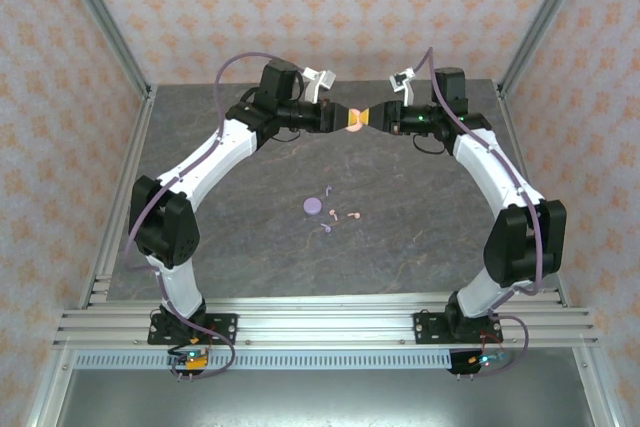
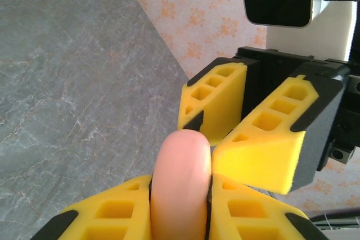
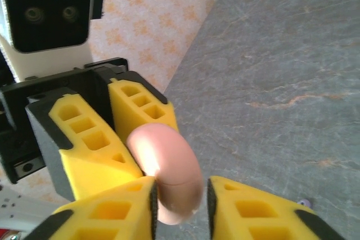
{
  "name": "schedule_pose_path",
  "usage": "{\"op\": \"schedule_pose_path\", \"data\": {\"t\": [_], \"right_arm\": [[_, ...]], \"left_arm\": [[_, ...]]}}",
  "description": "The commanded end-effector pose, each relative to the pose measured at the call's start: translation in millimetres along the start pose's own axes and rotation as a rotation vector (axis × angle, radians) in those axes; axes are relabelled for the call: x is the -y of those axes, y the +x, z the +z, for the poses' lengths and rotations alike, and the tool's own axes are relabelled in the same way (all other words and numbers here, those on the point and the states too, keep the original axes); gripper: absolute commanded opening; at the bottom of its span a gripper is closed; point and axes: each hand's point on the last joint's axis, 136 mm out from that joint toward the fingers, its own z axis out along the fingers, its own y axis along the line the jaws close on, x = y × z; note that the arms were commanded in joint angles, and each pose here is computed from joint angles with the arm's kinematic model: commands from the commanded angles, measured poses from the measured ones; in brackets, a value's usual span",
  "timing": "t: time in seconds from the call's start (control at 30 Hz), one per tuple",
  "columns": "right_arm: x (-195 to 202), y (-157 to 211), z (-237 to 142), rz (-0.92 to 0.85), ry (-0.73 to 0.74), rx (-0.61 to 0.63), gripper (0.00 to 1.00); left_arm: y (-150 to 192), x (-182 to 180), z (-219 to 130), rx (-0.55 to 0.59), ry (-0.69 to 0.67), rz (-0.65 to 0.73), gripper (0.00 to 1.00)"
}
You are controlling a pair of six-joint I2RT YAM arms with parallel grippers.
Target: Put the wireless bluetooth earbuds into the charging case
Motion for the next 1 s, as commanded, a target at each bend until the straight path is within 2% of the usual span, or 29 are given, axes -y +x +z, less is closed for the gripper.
{"op": "schedule_pose_path", "data": {"t": [0.0, 0.13, 0.47, 0.73, 0.97], "right_arm": [[15.9, 1.7, -8.0, -0.020, 0.126, 0.021, 0.39], [48.1, 16.4, -10.7, 0.027, 0.256, 0.017, 0.47], [90.1, 58.2, -9.9, 0.095, 0.376, -0.058, 0.49], [74.2, 68.9, -4.5, 0.071, 0.269, -0.102, 0.49], [32.5, 61.7, -4.8, -0.014, 0.092, -0.140, 0.49]], "left_arm": [[6.5, -8.5, -5.2, -0.017, -0.062, 0.020, 0.16], [23.8, -36.8, 4.8, -0.085, -0.112, -0.015, 0.14], [56.0, -84.3, 24.3, -0.232, -0.206, 0.005, 0.14], [59.7, -67.9, 28.1, -0.289, -0.094, 0.064, 0.13], [57.1, -29.5, 11.7, -0.329, 0.043, 0.184, 0.13]]}}
